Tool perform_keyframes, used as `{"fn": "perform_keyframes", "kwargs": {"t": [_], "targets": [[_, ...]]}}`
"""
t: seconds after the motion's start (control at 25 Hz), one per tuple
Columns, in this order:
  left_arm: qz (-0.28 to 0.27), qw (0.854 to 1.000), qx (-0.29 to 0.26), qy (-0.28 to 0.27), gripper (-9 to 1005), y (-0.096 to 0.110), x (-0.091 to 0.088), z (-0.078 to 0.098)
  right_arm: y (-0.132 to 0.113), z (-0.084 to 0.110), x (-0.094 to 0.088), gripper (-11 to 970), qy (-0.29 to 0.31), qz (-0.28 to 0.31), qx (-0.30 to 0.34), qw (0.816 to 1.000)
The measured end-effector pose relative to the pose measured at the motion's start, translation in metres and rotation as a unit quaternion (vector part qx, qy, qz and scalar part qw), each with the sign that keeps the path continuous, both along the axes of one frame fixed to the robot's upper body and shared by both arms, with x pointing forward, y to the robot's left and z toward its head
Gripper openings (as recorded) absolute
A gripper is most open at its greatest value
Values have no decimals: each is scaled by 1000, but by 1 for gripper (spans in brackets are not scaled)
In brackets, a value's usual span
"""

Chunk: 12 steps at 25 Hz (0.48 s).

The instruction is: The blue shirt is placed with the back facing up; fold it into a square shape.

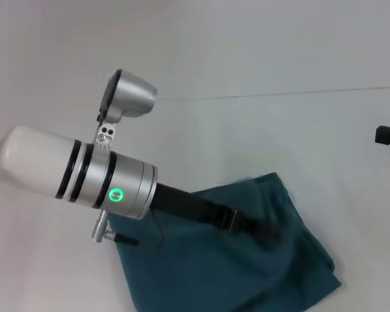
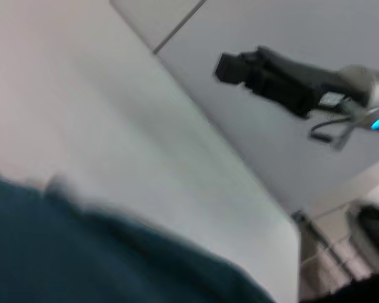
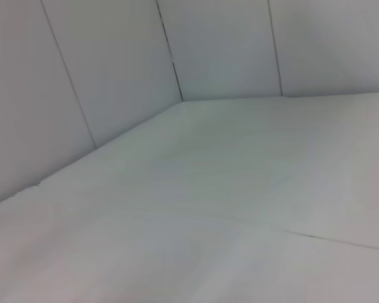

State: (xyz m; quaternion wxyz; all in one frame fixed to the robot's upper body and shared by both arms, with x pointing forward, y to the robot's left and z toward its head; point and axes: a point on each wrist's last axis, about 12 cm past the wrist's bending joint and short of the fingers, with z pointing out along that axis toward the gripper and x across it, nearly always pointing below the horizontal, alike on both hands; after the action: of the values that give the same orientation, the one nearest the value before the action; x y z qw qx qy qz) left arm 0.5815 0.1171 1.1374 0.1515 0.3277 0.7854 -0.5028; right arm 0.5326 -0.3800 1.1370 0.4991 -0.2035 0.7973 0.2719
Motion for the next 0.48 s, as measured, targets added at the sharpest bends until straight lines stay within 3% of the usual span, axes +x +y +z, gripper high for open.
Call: {"fn": "perform_keyframes", "kwargs": {"t": [0.2, 0.4, 0.48], "targets": [[23, 998, -56, 1, 222, 8, -3, 1, 0, 4, 1, -2, -8, -6, -4, 1000], [33, 998, -61, 0, 242, 13, -4, -3, 3, 7, 2, -1, -12, 1, -7, 1000], [44, 997, -64, -5, 397, 20, -4, -3, 4, 8, 1, -1, -14, 7, -8, 1000]]}}
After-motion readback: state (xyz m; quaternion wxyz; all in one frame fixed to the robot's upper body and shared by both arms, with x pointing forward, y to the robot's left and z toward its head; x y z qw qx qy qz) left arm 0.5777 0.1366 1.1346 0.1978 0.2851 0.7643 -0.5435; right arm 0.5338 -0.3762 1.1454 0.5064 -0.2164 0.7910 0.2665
